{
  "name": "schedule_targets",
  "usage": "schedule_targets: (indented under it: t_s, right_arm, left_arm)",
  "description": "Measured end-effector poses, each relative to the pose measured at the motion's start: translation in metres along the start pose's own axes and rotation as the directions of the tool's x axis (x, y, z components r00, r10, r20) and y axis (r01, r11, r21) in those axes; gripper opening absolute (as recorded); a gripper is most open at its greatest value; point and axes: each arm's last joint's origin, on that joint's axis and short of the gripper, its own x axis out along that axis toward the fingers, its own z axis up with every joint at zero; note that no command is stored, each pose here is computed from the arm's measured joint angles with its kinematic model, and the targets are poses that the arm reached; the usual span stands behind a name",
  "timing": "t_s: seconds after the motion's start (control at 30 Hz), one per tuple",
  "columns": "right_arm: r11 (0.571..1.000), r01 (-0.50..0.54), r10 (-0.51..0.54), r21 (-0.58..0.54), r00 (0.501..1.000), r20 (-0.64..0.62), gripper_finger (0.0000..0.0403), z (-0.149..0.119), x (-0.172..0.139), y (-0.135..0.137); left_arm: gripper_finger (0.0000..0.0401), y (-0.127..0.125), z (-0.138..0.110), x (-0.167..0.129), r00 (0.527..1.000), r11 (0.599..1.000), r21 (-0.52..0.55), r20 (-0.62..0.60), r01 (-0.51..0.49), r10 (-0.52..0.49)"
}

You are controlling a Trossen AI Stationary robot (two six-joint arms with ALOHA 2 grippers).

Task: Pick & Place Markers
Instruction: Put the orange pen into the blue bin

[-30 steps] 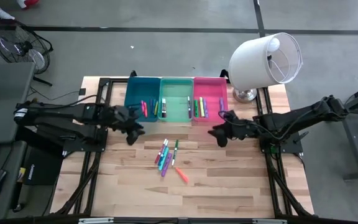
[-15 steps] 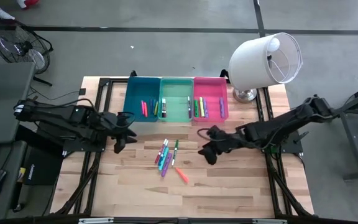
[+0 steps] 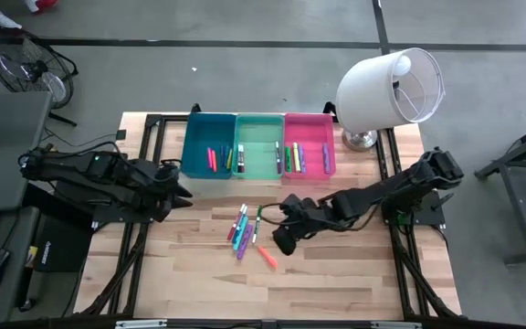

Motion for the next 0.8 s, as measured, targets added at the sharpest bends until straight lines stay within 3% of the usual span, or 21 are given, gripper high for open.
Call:
schedule_targets:
  t_s: [0.43,0.57,0.8]
  right_arm:
    - [0.987,0.016,-0.012,-0.16,1.0,0.027,0.0201,0.019,0.019,0.044]
    - [0.986,0.055,-0.047,-0.16,0.997,0.053,0.0201,0.019,0.028,0.052]
    - [0.991,0.074,-0.068,-0.111,0.996,0.055,0.0201,0.023,0.036,0.061]
  left_arm:
    - [0.015,0.008,-0.007,-0.036,0.983,0.998,0.053,0.184,0.018,-0.027]
    - [0.015,0.014,-0.014,-0.04,0.973,0.999,0.054,0.232,0.003,-0.016]
    - [0.015,0.024,-0.036,-0.024,0.943,0.987,0.059,0.292,0.147,-0.158]
